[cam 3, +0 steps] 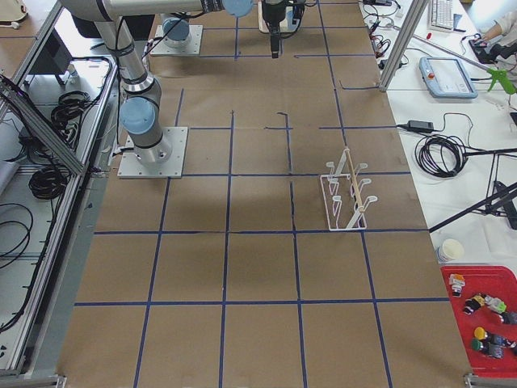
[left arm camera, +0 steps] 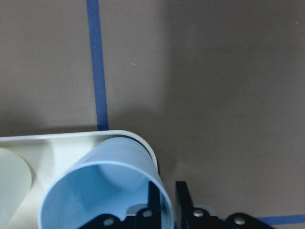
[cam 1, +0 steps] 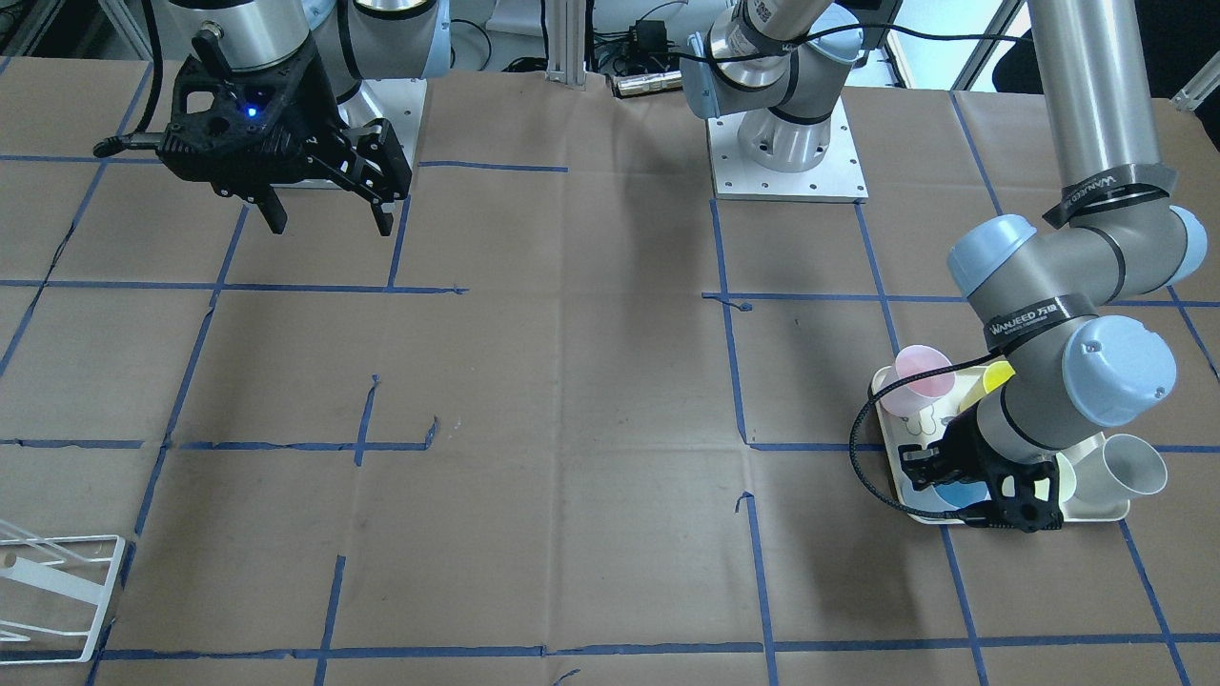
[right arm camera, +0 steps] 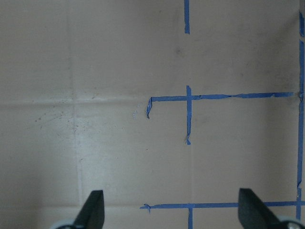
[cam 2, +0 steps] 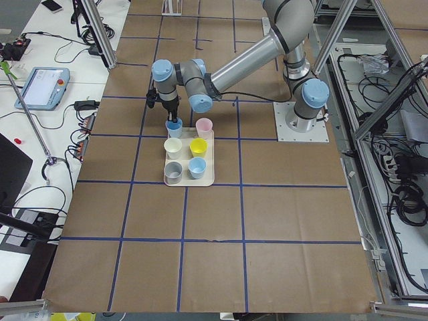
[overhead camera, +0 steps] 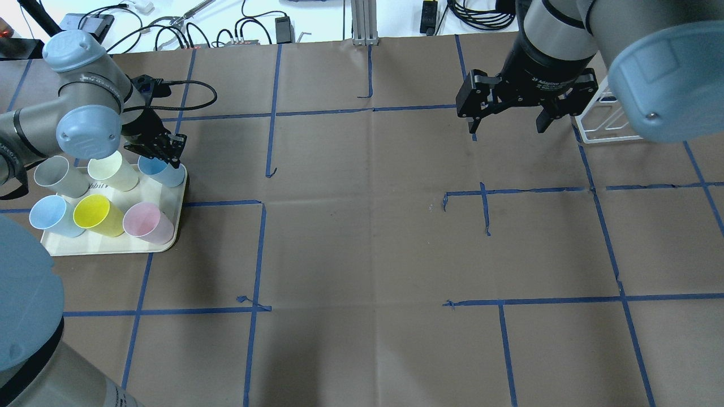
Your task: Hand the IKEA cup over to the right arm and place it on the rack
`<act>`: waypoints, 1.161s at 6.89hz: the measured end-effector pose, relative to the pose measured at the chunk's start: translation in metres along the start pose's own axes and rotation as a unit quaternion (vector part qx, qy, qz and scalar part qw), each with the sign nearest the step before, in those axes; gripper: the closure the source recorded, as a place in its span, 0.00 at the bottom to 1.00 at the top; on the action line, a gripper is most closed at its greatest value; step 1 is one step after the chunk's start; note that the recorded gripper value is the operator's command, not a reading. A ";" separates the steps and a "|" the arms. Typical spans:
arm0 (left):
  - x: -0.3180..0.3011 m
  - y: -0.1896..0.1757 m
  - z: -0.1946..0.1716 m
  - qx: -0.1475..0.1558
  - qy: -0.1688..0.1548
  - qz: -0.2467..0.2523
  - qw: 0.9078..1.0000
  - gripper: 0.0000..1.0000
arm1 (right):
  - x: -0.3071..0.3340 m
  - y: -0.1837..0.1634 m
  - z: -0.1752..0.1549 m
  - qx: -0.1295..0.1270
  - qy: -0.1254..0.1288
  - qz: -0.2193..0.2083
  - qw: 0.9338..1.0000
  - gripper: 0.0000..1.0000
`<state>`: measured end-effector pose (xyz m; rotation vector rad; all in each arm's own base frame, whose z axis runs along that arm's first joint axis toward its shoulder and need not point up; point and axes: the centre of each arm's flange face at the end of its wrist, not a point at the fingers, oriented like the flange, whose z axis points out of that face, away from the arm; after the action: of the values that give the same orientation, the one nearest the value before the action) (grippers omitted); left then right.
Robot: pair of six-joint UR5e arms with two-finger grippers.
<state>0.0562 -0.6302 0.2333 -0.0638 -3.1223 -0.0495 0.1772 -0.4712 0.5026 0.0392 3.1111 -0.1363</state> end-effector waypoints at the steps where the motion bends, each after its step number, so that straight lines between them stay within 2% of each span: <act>1: 0.000 -0.001 -0.006 0.003 -0.002 0.004 1.000 1.00 | 0.000 0.000 0.000 0.001 0.000 0.000 1.000 0.00; 5: 0.001 0.000 -0.052 0.010 -0.006 0.013 1.000 1.00 | 0.000 -0.001 -0.001 0.005 -0.001 0.000 1.000 0.00; 8: 0.001 -0.002 -0.108 0.004 -0.006 0.016 1.000 1.00 | 0.000 -0.001 0.000 0.005 -0.001 0.000 1.000 0.00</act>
<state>0.0572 -0.6360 0.3407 -0.1133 -3.1315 -0.0348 0.1773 -0.4723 0.5031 0.0390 3.1089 -0.1519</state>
